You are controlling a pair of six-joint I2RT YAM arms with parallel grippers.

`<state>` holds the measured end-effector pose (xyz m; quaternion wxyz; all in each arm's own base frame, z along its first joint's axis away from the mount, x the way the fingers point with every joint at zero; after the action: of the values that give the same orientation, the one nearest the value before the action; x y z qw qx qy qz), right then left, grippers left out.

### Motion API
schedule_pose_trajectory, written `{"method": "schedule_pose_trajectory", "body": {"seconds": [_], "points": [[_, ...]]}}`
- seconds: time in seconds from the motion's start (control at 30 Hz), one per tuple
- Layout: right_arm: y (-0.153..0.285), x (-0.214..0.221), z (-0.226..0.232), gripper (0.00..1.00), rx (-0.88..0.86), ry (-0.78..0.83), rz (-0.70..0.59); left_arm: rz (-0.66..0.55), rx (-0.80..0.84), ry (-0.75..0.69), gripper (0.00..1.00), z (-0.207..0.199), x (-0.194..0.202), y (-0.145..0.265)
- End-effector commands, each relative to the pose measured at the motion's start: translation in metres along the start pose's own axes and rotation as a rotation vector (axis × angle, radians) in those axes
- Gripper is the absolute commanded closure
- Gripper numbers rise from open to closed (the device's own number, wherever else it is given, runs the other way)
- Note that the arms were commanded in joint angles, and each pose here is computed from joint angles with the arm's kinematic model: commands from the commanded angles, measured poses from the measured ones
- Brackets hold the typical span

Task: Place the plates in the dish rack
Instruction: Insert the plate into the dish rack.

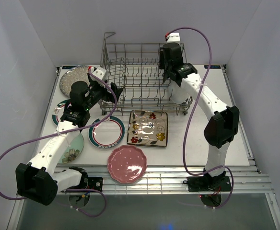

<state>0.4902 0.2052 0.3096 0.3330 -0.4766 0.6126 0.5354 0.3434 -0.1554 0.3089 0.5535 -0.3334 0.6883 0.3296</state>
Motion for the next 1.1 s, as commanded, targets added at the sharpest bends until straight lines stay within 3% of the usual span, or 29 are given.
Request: {"method": "schedule_pose_trajectory", "body": {"seconds": [0.0, 0.37, 0.9, 1.07], "points": [[0.002, -0.005, 0.013, 0.46, -0.009, -0.024, -0.023, -0.001, 0.002, -0.006, 0.02, -0.003, -0.002, 0.004], [-0.020, 0.016, 0.019, 0.55, 0.038, -0.001, 0.021, 0.003, 0.005, -0.007, 0.02, -0.003, -0.001, 0.003], [-0.043, 0.030, 0.016, 0.57, 0.142, 0.019, 0.059, 0.007, 0.004, -0.009, 0.02, -0.003, 0.001, 0.002], [-0.046, 0.028, 0.013, 0.71, 0.156, 0.024, 0.055, 0.007, 0.003, -0.007, 0.02, -0.002, 0.001, 0.002]]}}
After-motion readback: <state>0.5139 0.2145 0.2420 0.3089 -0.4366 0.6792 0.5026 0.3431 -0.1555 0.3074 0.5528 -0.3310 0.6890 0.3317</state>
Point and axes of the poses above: each gripper's point midway between its finger pads, its own y axis back along the fingers, its own z axis along the line the jaws close on, x = y × z, the point moved 3 cm from there along y, back along the fingers, and after that the axes turned 10 degrees about y, right-handed, at the moved point
